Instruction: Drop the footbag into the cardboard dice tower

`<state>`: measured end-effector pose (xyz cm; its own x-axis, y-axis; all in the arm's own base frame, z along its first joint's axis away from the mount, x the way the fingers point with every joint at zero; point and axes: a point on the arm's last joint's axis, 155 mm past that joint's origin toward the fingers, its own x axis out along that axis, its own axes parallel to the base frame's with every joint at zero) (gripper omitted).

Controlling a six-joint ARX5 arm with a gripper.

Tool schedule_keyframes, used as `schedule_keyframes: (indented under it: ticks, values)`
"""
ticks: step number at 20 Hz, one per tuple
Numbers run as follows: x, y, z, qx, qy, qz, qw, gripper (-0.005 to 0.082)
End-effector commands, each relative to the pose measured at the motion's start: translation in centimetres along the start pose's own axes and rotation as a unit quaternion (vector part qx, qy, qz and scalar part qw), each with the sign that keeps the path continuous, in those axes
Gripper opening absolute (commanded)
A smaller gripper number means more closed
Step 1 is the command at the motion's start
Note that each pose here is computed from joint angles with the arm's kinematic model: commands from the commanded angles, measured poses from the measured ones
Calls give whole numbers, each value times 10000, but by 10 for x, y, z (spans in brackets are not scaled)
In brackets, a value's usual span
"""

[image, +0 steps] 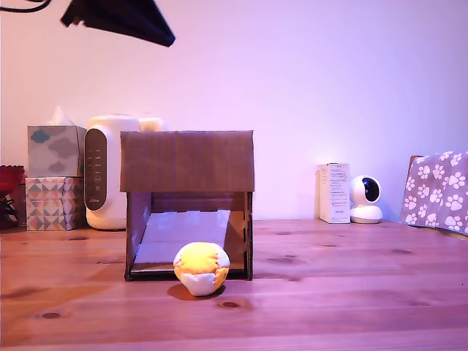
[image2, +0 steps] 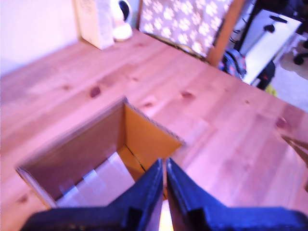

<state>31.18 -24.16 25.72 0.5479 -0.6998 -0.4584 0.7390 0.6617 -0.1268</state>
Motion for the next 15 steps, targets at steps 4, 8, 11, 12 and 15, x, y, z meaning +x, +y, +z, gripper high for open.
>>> schedule_keyframes:
  ticks: [4, 8, 11, 12, 15]
  values:
    - [-1, -6, -31, 67, -105, -83, 9999, -20]
    - [-11, -7, -63, 59, -271, -15, 9996, -19]
    - [-24, 2, -86, -115, -428, 184, 9988, -19]
    - [-29, 7, -94, -189, -494, 290, 9982, -19]
    - [-47, 22, -111, -462, -722, 634, 9943, -19]
